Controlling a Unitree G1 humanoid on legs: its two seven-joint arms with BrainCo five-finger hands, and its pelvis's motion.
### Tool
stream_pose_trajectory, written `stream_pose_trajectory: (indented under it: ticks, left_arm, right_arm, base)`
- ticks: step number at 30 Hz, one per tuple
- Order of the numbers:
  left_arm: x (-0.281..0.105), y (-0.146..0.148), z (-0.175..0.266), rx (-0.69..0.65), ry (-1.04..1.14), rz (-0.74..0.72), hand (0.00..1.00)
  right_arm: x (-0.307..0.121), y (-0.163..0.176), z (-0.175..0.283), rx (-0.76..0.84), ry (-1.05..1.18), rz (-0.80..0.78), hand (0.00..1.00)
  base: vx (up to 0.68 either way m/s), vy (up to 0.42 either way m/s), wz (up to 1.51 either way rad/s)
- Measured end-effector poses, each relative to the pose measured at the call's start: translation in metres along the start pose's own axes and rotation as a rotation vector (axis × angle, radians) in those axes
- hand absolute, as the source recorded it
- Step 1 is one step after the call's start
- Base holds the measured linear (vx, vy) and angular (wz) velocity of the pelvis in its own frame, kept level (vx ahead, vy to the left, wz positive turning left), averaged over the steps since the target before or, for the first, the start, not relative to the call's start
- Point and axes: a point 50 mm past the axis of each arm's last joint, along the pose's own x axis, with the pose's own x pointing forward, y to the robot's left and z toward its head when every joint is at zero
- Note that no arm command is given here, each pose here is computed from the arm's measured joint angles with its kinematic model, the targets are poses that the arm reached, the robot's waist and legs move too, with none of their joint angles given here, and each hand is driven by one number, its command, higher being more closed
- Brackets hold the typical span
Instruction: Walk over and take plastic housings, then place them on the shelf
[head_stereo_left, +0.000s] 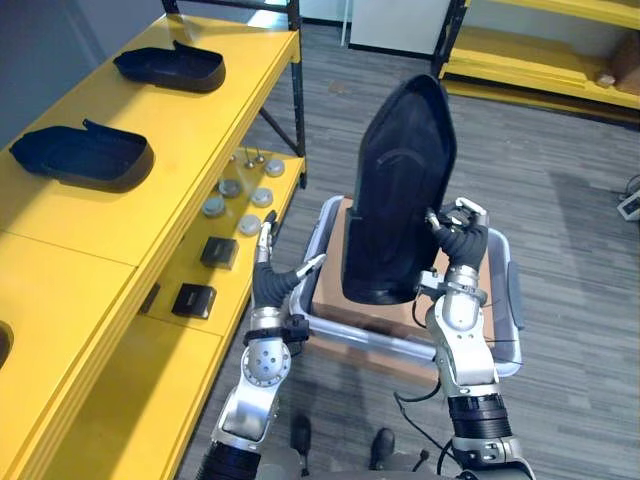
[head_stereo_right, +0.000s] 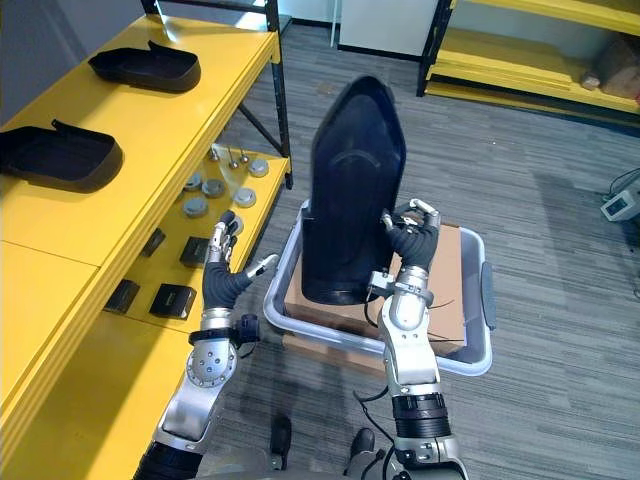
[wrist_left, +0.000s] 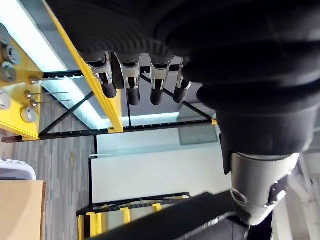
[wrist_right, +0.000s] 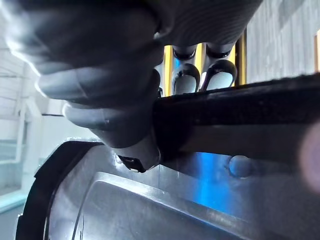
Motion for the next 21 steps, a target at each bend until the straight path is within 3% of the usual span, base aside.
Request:
stream_pose_trajectory:
  ticks: [8,9,16,21]
  left_arm:
    - [0.009,-0.008,-0.001,0.054,0.005,-0.009,0.00]
    - [0.009,-0.008,-0.003,0.057,0.012,-0.012,1.00]
    - [0.007,-0.017,-0.003,0.050,0.016,-0.055,1.00]
    - [0.007,-0.018,-0.005,-0.027,0.050,-0.073,1.00]
  right_arm:
    - [-0.008,0.013,-0.003,0.121,0.050,0.081,1.00]
    - [-0.009,0.013,-0.005,0.127,0.060,0.080,1.00]
    - [-0.022,0.007,-0.010,0.160,0.104,0.077,1.00]
    - [-0.027,0.006,-0.015,0.164,0.131,0.090,1.00]
  base:
    - [-0.01,-0.007,-0.13]
    - [0.00,-0.004,-0.03]
    - [0.00,-0.010,-0.04]
    - [-0.03,-0.014,-0.02]
